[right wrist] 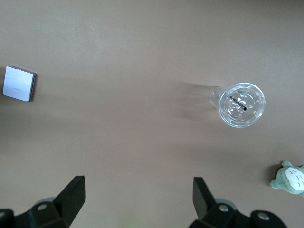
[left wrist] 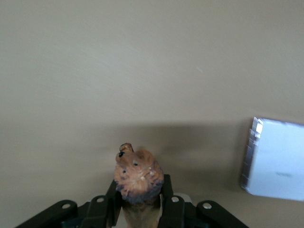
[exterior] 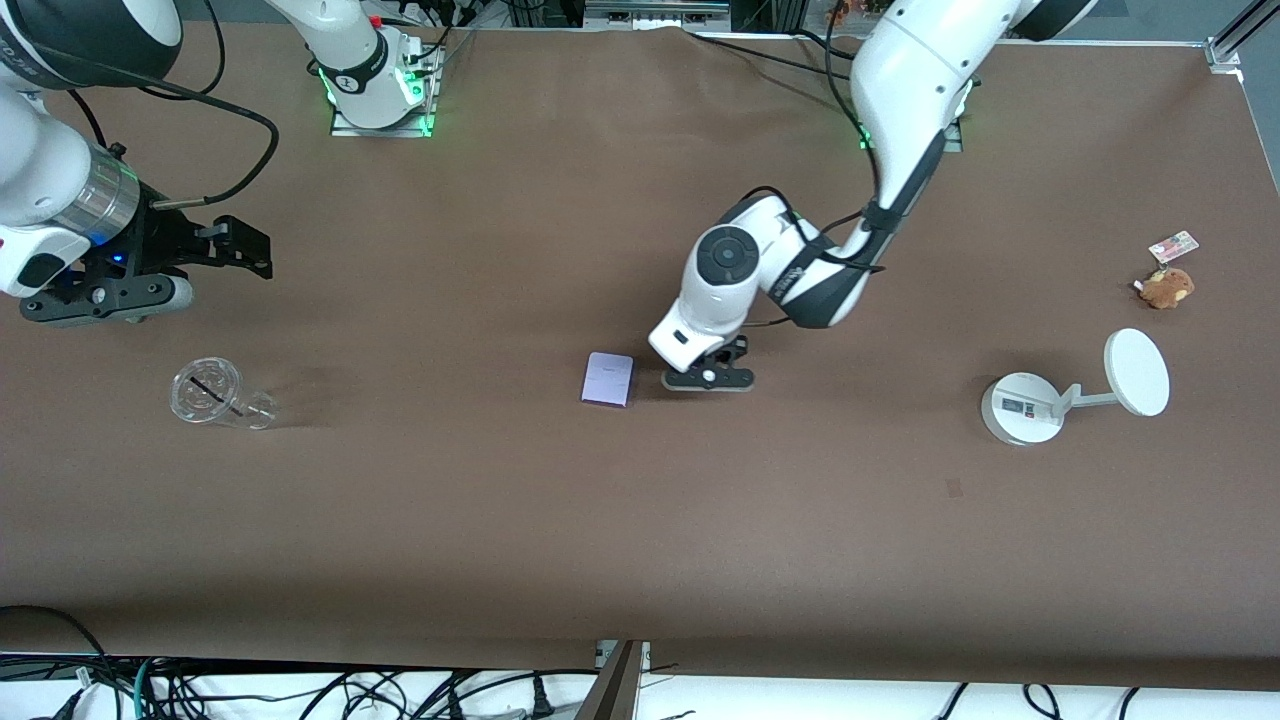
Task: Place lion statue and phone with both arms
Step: 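Carry the lion toward the lamp while the right gripper reaches the phone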
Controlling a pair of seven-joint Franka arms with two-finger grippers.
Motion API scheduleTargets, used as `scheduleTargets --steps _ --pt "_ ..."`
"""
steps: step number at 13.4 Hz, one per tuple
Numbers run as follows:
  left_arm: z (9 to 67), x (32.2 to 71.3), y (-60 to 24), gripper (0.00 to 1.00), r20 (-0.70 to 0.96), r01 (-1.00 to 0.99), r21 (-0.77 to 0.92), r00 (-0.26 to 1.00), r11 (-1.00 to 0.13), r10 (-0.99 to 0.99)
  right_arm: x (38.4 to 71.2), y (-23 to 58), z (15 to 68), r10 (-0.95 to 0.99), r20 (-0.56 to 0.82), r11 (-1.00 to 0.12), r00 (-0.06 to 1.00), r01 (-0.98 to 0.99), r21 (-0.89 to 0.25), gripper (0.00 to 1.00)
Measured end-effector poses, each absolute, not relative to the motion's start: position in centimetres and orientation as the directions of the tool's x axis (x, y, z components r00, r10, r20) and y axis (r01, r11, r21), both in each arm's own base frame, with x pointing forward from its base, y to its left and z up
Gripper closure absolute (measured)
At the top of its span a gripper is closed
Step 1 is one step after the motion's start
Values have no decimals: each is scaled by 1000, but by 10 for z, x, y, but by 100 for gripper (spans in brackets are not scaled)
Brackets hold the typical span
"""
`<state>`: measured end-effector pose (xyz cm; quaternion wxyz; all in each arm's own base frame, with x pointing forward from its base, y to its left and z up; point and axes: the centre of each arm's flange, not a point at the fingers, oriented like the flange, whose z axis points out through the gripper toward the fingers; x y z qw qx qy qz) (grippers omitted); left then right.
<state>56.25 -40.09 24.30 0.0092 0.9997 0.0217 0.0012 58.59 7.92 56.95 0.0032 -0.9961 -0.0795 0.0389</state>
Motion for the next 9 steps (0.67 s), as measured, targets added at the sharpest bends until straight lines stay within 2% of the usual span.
scheduleTargets --steps 5,9 --pt "327 623 -259 64 -36 61 -65 997 -996 64 584 85 568 128 -89 -992 988 128 -11 0" --pt "340 657 -133 64 -73 -16 -28 997 -999 -14 580 135 555 89 -106 -996 990 89 -5 0"
